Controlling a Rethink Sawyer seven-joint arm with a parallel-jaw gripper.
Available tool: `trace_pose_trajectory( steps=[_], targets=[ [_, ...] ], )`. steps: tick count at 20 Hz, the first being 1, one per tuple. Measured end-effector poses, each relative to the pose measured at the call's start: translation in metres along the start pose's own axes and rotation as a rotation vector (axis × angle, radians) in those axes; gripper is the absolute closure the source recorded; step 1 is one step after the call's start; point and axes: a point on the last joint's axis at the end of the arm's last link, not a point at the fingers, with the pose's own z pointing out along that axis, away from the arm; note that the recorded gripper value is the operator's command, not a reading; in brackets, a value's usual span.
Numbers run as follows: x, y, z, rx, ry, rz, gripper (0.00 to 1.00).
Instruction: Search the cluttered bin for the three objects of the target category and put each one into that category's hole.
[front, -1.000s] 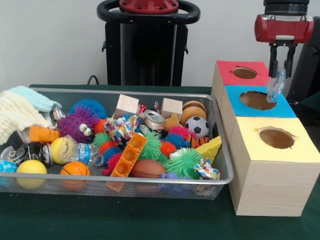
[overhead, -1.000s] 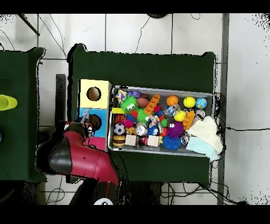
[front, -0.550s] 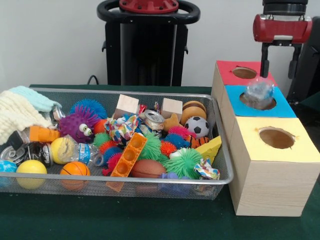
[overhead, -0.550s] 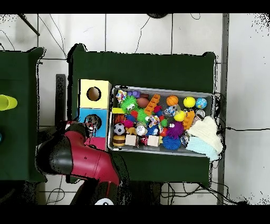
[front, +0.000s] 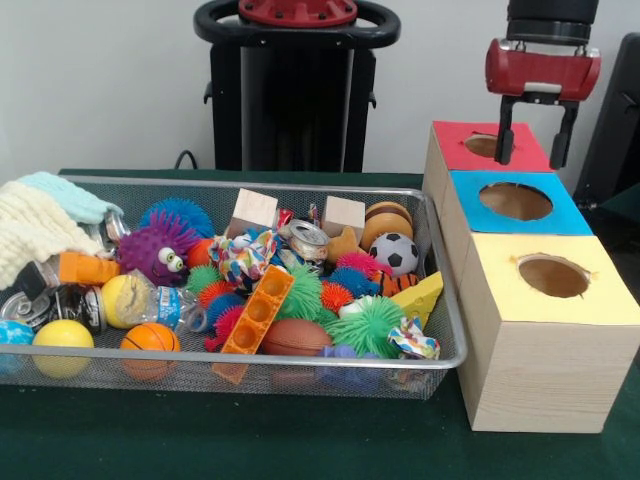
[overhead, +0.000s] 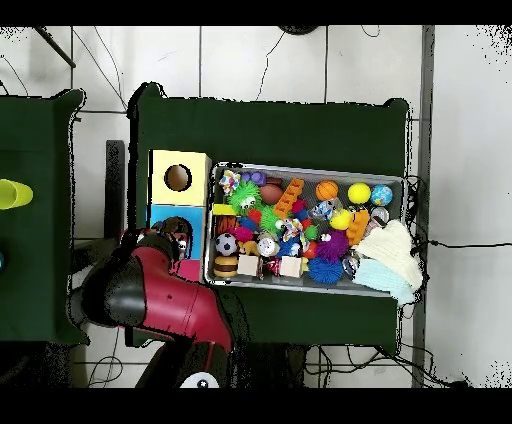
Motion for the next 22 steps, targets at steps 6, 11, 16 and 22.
trace_pose_trajectory(
  steps=[6, 11, 16, 22],
  targets=[
    [-0.014, -0.008, -0.007, 0.005, -0.008, 0.012, 0.0],
    [-0.041, -0.02, -0.014, -0.002, -0.012, 0.039, 0.0],
    [-0.085, -0.05, -0.02, -0.01, -0.024, 0.094, 0.0],
    [-0.128, -0.11, -0.016, 0.015, -0.063, 0.183, 0.0]
  ],
)
